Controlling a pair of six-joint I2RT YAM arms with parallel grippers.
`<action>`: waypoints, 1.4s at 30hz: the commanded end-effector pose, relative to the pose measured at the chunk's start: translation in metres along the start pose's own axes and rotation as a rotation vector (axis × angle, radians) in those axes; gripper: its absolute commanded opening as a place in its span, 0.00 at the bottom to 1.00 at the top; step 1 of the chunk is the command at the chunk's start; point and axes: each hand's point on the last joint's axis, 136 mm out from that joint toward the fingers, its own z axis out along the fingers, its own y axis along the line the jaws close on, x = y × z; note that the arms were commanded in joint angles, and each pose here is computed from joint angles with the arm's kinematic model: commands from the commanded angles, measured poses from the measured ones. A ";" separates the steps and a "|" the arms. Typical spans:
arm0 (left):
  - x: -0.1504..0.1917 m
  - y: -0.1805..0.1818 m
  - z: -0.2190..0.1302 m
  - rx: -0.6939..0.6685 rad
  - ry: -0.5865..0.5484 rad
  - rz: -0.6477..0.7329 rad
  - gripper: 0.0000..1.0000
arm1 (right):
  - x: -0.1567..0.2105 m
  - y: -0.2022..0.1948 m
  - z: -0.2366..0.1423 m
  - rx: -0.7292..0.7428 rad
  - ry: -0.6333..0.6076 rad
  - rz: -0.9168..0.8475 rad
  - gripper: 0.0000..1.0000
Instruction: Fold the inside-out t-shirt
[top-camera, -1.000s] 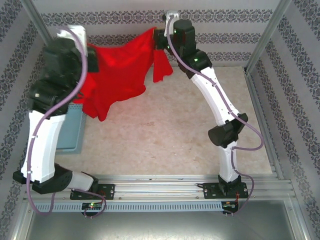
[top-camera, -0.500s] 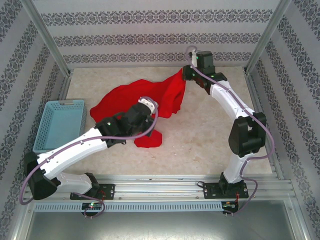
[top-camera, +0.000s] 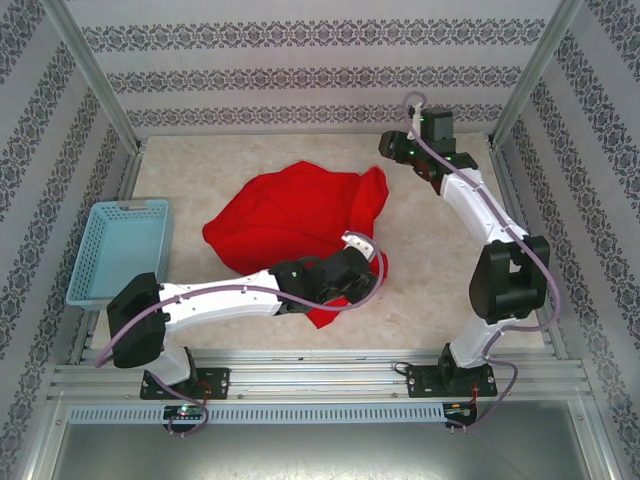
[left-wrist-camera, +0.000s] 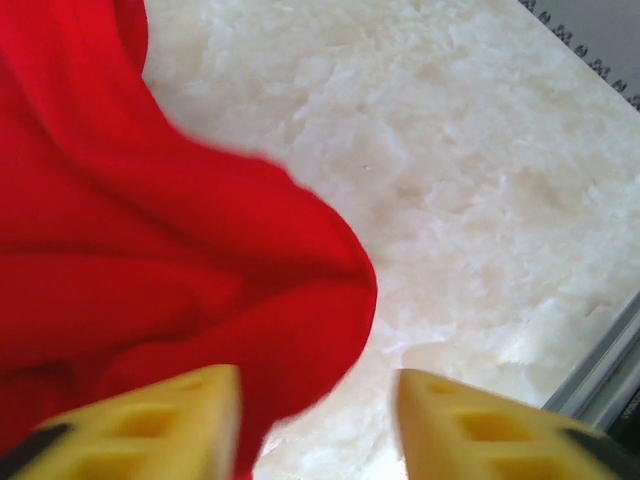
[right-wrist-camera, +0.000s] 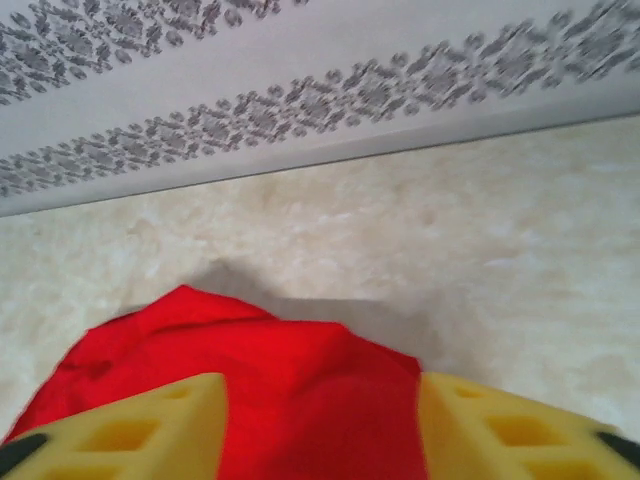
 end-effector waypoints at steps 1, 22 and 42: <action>-0.033 -0.005 -0.026 0.035 -0.105 -0.028 0.68 | -0.009 -0.019 -0.033 0.072 -0.022 0.097 0.67; 0.050 0.345 -0.026 -0.584 0.209 -0.651 0.75 | 0.297 0.042 -0.045 0.134 0.552 0.166 0.75; 0.143 0.175 0.011 -0.335 0.385 -0.650 0.64 | 0.258 -0.124 -0.057 0.491 0.465 0.496 0.75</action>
